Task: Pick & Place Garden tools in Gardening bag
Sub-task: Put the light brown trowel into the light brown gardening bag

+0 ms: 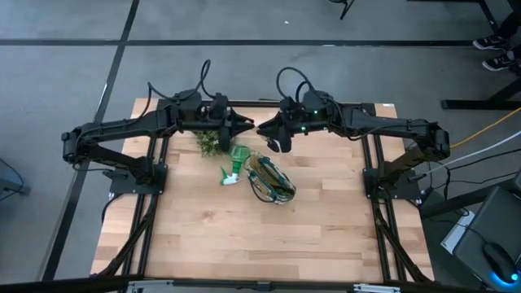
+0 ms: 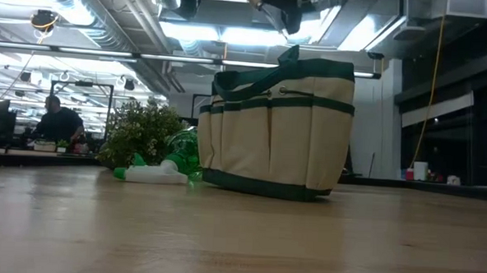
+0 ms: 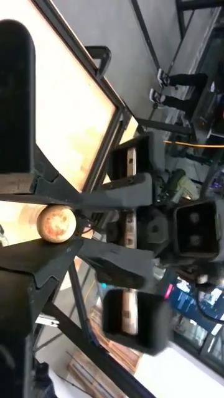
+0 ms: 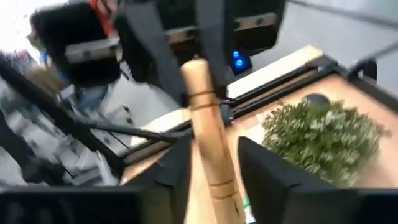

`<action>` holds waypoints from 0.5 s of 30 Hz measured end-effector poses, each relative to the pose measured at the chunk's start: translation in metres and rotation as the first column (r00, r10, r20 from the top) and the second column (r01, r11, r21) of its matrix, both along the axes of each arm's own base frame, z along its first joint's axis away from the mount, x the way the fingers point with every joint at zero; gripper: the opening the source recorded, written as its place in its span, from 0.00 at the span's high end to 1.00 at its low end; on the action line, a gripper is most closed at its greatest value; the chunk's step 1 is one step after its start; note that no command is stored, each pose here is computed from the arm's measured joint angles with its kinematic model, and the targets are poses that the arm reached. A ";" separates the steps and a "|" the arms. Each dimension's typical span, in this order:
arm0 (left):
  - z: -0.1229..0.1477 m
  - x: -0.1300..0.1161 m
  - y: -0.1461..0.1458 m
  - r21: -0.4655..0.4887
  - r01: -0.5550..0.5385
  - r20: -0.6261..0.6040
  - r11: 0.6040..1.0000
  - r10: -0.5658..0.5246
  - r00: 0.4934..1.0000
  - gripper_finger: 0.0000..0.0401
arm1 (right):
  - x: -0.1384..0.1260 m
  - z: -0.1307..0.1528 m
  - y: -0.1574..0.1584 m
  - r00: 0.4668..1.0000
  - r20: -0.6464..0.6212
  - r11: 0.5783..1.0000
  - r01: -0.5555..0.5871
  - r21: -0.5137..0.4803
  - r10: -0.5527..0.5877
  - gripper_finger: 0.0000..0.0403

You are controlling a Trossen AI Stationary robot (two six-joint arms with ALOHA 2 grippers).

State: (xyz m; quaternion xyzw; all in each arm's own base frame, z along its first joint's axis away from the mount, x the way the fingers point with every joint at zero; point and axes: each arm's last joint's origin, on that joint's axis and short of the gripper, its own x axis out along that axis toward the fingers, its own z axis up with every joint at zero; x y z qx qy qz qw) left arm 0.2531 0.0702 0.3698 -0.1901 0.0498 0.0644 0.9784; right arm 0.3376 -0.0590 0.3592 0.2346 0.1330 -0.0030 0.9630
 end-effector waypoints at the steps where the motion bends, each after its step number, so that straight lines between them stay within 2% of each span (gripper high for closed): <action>1: 0.000 0.000 0.000 0.006 0.009 0.002 1.000 -0.009 1.000 0.84 | 0.000 0.000 -0.001 1.000 0.000 0.999 0.014 0.043 -0.014 0.65; 7: 0.000 -0.001 -0.001 0.023 0.040 -0.002 0.999 -0.040 0.999 0.84 | -0.001 0.000 -0.003 0.998 -0.022 0.970 0.061 0.236 -0.058 0.45; 12: 0.001 -0.010 -0.005 0.040 0.064 -0.048 0.997 -0.062 0.997 0.84 | -0.002 -0.001 -0.006 0.998 -0.051 0.923 0.047 0.382 -0.029 0.41; 15: 0.002 -0.016 -0.006 0.039 0.066 -0.061 0.997 -0.064 0.996 0.84 | -0.006 -0.002 -0.009 0.995 -0.080 0.887 -0.011 0.461 0.054 0.42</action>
